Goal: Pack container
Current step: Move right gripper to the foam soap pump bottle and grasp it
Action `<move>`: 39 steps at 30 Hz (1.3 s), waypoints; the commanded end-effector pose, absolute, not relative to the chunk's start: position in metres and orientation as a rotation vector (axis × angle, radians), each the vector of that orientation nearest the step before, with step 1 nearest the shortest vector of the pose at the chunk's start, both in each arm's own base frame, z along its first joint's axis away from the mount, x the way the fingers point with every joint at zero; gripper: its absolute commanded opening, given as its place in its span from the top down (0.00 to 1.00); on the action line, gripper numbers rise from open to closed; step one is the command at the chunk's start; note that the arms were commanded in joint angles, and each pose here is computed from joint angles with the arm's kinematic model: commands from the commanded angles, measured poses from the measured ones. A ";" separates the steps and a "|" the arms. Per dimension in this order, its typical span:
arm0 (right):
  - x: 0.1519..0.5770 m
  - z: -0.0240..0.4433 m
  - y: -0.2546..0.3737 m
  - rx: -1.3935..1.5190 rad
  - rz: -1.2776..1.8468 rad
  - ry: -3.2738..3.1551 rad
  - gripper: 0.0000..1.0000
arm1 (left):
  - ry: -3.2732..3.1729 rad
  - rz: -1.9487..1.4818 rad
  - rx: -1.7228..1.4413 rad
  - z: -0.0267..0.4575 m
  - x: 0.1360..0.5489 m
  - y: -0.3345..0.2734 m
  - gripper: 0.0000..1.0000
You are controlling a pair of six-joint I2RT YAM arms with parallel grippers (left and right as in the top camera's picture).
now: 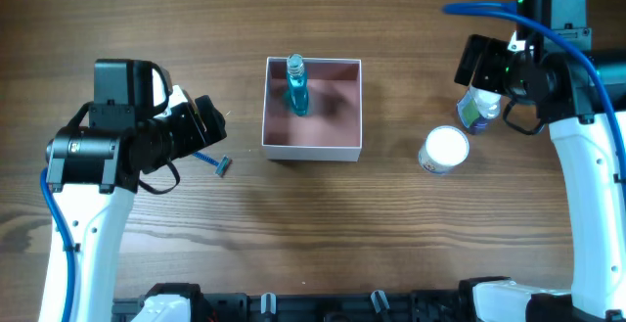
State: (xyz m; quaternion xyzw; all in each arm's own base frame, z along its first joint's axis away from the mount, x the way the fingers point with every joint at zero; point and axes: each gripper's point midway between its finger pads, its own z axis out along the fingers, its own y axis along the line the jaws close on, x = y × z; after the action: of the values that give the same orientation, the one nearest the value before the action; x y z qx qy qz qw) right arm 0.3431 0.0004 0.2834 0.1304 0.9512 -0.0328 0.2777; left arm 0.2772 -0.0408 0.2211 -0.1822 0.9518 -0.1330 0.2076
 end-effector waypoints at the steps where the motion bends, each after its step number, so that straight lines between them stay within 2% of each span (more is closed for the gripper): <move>1: 0.343 0.280 0.005 0.302 -0.067 2.574 0.00 | 2.632 -0.391 -0.490 0.228 0.280 -0.044 0.00; 18: 0.347 0.271 -0.006 0.257 -0.110 2.605 0.00 | 2.632 -0.391 -0.490 0.228 0.280 -0.044 0.00; 39: 0.379 0.171 -0.051 0.255 -0.017 2.894 0.00 | 2.632 -0.391 -0.489 0.228 0.280 -0.044 0.00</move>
State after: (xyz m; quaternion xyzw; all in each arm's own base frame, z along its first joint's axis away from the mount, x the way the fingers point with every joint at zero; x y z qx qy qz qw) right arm 0.3767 -0.0553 0.1905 0.1102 0.9829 -0.0305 0.1443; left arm 0.2772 -0.0408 0.2211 -0.1822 0.9518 -0.1330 0.2076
